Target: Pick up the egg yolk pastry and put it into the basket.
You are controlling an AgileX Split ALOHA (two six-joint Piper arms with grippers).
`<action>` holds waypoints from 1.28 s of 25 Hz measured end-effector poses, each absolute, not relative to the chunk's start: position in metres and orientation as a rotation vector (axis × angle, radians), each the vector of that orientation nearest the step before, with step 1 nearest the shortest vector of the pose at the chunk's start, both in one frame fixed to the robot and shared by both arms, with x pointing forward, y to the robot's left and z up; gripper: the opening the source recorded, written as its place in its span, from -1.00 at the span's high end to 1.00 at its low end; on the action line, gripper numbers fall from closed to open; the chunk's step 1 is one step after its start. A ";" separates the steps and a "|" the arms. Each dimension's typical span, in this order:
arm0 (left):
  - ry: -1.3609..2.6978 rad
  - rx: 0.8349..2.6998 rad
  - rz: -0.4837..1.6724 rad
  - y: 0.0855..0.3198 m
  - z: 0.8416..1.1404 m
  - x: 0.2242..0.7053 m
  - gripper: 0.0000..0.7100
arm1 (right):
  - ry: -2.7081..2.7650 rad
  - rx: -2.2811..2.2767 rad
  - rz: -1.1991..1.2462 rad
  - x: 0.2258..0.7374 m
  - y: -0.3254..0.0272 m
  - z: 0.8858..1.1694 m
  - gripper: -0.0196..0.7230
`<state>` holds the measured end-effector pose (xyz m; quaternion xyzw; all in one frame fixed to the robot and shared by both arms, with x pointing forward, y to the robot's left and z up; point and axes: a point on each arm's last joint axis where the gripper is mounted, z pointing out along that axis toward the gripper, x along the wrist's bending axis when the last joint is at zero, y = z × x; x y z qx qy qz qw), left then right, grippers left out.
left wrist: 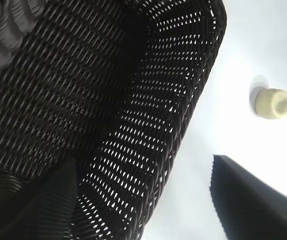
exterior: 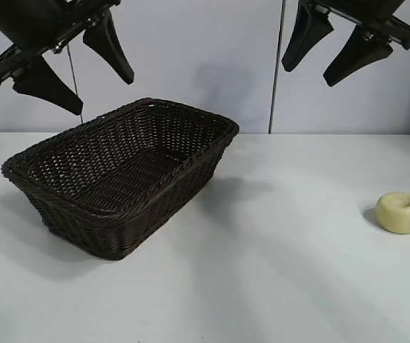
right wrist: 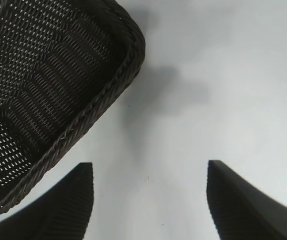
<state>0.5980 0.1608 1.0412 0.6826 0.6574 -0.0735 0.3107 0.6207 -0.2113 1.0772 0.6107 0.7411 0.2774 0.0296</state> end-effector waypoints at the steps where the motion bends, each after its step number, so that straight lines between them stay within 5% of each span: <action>1: 1.735 1.803 -0.195 0.161 1.042 0.598 -0.52 | 2.285 1.883 0.856 0.621 -0.211 1.077 -0.33; 13: 1.926 1.689 -0.306 0.170 1.081 0.561 -0.52 | 2.305 1.884 0.826 0.619 -0.212 1.076 -0.33; 32: 2.416 1.138 -0.260 0.195 1.010 0.533 -0.52 | 2.303 1.896 0.821 0.619 -0.212 1.076 -0.33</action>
